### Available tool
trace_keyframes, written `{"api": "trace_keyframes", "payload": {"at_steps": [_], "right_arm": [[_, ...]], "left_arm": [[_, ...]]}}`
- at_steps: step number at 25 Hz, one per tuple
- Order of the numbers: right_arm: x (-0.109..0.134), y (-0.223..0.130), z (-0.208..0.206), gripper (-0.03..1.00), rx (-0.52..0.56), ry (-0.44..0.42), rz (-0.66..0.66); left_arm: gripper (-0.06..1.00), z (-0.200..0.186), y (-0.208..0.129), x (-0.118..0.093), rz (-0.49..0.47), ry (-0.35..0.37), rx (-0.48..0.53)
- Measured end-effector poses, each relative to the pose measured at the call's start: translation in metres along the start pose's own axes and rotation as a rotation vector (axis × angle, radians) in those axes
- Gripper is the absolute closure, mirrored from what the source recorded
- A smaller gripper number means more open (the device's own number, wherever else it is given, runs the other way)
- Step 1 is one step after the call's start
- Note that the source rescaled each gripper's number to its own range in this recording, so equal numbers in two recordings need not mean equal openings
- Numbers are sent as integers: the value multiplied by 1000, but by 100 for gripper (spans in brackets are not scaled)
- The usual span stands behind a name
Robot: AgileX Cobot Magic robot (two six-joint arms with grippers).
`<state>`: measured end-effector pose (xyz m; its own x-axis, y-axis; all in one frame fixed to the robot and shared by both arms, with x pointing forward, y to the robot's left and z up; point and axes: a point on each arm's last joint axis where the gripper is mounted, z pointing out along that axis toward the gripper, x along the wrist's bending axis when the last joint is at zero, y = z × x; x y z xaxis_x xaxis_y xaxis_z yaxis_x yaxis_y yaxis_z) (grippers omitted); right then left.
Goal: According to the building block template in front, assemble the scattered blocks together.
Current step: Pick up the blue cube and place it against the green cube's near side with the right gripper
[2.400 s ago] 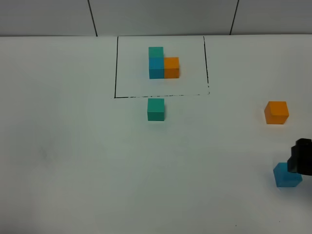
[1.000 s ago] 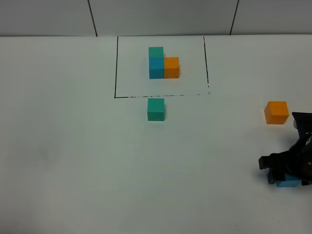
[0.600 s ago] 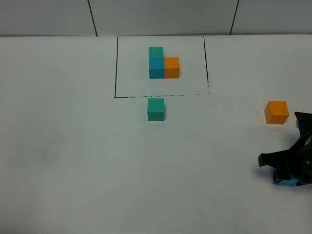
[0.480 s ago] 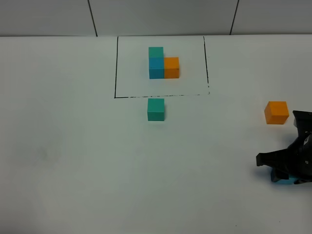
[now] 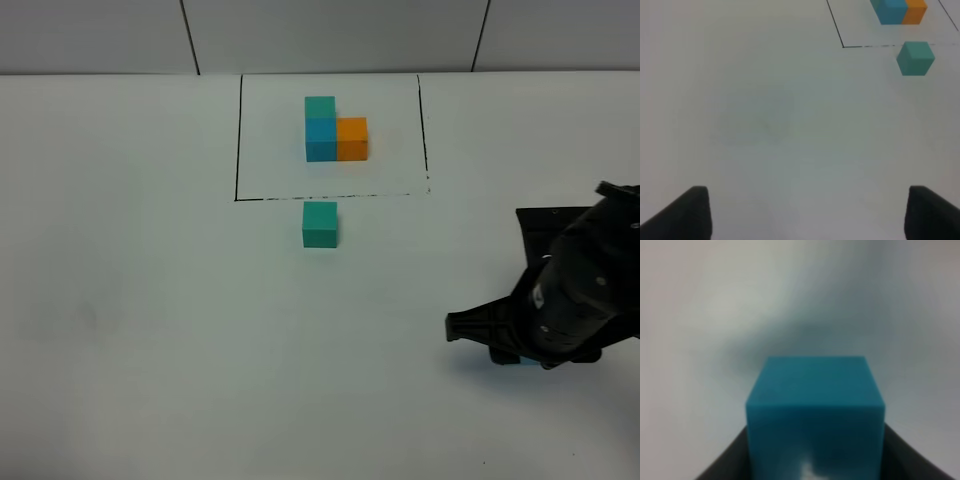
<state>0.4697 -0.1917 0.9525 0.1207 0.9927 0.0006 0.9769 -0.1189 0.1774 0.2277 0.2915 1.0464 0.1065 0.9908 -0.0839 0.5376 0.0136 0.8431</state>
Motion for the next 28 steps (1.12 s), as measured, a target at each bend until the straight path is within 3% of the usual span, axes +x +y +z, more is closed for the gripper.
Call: {"api": "trace_keyframes", "payload": {"at_steps": [7,18,21,28], "right_arm": [[55,12,-7,94,-31,-13,15],[148,44,14,94,-36,5,-140],[165,50,19,94,-34,-4,-163],[177,56,27,94,-36,-20,-180]], "left_arm": [[30,0,0,0,0,-1,0],[30,0,0,0,0,-1,0],[30,0,0,0,0,-1,0],[30,0,0,0,0,-1,0]]}}
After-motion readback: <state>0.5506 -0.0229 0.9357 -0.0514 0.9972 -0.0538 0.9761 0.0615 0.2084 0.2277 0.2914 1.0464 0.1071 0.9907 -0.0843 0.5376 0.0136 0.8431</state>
